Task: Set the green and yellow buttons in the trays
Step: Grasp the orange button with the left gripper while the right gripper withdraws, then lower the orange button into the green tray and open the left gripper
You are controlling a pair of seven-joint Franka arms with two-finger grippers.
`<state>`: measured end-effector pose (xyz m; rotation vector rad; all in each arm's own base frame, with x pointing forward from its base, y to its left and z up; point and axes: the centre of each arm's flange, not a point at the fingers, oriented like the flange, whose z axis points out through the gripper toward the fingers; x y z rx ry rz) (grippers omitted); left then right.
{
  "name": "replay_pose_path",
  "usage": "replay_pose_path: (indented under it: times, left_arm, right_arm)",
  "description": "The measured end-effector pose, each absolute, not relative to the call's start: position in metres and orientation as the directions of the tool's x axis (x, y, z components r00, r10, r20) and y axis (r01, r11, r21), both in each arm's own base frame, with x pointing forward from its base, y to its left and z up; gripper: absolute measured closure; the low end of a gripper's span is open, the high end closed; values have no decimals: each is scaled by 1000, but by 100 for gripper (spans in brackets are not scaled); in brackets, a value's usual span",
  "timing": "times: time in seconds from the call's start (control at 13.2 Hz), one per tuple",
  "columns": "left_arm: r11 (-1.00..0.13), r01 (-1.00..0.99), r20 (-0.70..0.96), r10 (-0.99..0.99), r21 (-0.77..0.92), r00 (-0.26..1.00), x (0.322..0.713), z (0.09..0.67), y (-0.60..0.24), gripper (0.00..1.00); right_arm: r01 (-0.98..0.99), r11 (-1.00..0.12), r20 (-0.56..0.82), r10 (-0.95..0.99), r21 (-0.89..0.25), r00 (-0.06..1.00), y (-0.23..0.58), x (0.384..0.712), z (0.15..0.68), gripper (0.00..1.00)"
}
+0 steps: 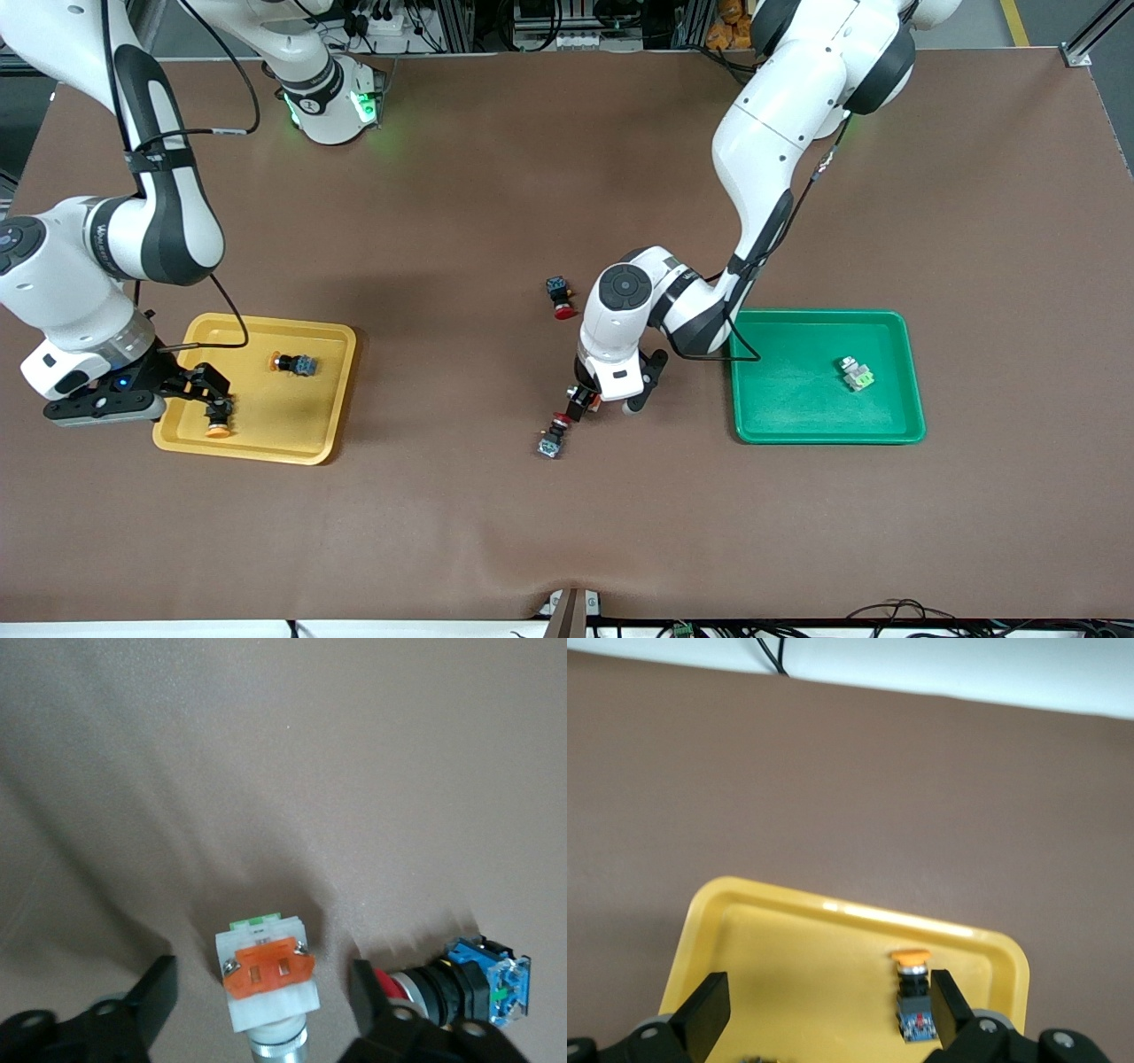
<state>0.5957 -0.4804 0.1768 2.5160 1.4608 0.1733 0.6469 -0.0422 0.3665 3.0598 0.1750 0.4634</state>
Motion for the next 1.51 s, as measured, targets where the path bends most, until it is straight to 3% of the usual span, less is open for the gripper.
replay_pose_path:
  times: [0.15,0.3,0.6,0.98,1.51]
  left_arm:
    - [-476,842,-7,869,254,494,598,177,-478,45]
    - [-497,826,14,859,264,512,606,180,-472,57]
    - [-560,780,68,822,278,566,633,208,-447,57]
    - [-694,705,138,720,145,680,662,265,-387,57]
    - [-838,546,75,544,-11,836,665,289,-266,57]
  right_arm:
    - [96,-994,244,105,46,964,-49,642,363,0]
    - [87,-995,237,95,44,967,-55,641,364,0]
    - [82,-996,256,91,46,962,-58,645,374,0]
    - [76,-996,248,85,44,965,-62,644,373,0]
    - [84,-996,28,83,-21,996,-58,613,388,0]
